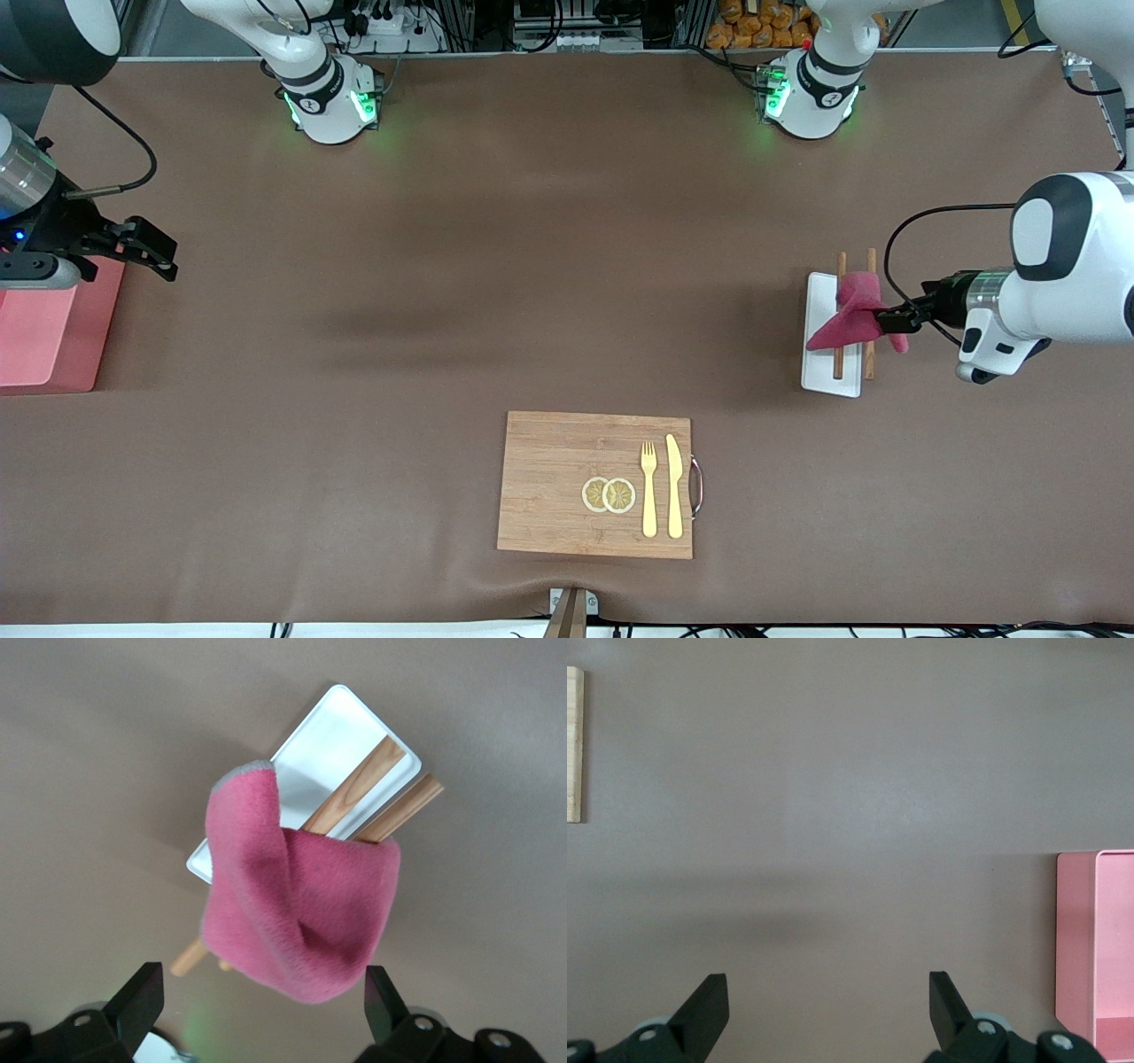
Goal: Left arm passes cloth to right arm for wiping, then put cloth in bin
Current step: 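Grasp the pink cloth with the left gripper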
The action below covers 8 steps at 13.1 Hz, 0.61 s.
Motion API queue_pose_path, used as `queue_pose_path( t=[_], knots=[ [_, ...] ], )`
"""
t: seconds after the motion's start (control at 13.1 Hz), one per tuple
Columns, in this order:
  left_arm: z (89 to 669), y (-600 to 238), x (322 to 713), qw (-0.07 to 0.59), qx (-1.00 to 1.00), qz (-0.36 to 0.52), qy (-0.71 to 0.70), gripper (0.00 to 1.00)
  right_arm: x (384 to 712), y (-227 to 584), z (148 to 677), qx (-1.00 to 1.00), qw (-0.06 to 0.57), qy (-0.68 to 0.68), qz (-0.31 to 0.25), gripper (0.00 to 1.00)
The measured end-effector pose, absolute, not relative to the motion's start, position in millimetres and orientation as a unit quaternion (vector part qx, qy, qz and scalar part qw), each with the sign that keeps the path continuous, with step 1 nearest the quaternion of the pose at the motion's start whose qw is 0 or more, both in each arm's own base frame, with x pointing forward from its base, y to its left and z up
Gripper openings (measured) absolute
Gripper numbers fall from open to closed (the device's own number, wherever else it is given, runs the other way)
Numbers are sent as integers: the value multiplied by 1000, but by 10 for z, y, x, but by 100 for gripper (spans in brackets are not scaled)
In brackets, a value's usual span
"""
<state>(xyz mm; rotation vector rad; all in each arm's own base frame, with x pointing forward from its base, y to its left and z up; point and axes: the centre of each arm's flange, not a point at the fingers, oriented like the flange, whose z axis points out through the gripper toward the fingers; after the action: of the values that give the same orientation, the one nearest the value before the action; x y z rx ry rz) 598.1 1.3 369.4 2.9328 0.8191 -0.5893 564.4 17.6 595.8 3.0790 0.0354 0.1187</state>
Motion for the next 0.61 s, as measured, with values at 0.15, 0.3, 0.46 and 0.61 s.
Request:
queue_pose_path(
  t=[0.15, 0.3, 0.46, 0.61],
  knots=[
    [3606, -36, 5949, 20, 940, -193, 281, 100, 5644, 177, 5957, 999, 30, 12, 38, 100],
    [3512, -38, 5913, 19, 938, -192, 289, 100, 5644, 175, 5956, 999, 30, 11, 38, 100],
    [3447, -38, 5879, 18, 937, -192, 290, 100, 5642, 163, 5952, 999, 30, 10, 37, 100],
    [3391, -39, 5846, 18, 937, -191, 291, 100, 5640, 159, 5938, 999, 30, 10, 34, 100]
  ],
)
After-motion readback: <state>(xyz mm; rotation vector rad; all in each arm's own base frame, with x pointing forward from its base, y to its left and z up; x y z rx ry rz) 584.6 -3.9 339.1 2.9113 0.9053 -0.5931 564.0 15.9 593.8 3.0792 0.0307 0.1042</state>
